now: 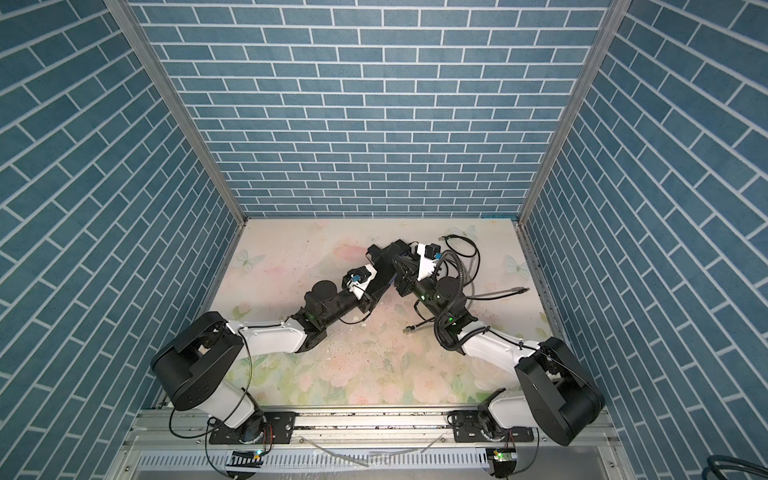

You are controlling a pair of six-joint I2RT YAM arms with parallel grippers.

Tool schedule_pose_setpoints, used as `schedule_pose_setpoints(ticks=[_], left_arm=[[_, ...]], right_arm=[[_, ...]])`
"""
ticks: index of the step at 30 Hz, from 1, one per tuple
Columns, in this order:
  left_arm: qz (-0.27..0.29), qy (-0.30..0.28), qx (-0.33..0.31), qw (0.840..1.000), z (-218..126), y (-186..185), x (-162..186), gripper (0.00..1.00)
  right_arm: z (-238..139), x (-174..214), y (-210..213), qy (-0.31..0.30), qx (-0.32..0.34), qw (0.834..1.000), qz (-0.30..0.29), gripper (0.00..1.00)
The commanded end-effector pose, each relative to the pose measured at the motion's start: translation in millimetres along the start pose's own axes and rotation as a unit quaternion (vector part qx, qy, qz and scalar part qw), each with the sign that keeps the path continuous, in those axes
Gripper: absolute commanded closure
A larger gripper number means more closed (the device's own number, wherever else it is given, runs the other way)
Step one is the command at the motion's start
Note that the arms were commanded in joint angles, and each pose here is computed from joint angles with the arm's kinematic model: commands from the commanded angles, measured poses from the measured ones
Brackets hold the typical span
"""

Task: Insert the plug into the switch port
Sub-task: 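Push the barrel plug into the switch's port with right while left holds switch, then lower the small switch onto the table with left while right releases the plug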

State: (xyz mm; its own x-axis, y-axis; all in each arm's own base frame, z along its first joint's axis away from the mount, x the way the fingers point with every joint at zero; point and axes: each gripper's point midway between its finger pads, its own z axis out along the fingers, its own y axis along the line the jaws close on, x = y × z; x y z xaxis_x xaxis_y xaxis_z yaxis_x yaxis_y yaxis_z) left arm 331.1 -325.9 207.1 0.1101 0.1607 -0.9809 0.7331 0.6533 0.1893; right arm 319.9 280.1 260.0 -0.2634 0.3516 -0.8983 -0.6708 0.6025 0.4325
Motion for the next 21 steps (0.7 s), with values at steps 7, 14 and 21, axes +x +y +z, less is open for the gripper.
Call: schedule_pose_setpoints(ticks=[7, 14, 21], left_arm=[[0.059, -0.359, -0.03, 0.931, -62, 14, -225, 0.56], [0.008, -0.254, -0.065, 0.965, -50, 21, -138, 0.52], [-0.082, -0.091, -0.102, 0.987, -58, 26, -40, 0.52]], right_arm=[[-41, 179, -4, 0.323, 0.008, 0.944, 0.065, 1.0], [-37, 166, -12, 0.316, 0.042, 0.947, 0.041, 0.95], [-34, 161, -22, 0.322, 0.072, 0.944, 0.02, 0.89]])
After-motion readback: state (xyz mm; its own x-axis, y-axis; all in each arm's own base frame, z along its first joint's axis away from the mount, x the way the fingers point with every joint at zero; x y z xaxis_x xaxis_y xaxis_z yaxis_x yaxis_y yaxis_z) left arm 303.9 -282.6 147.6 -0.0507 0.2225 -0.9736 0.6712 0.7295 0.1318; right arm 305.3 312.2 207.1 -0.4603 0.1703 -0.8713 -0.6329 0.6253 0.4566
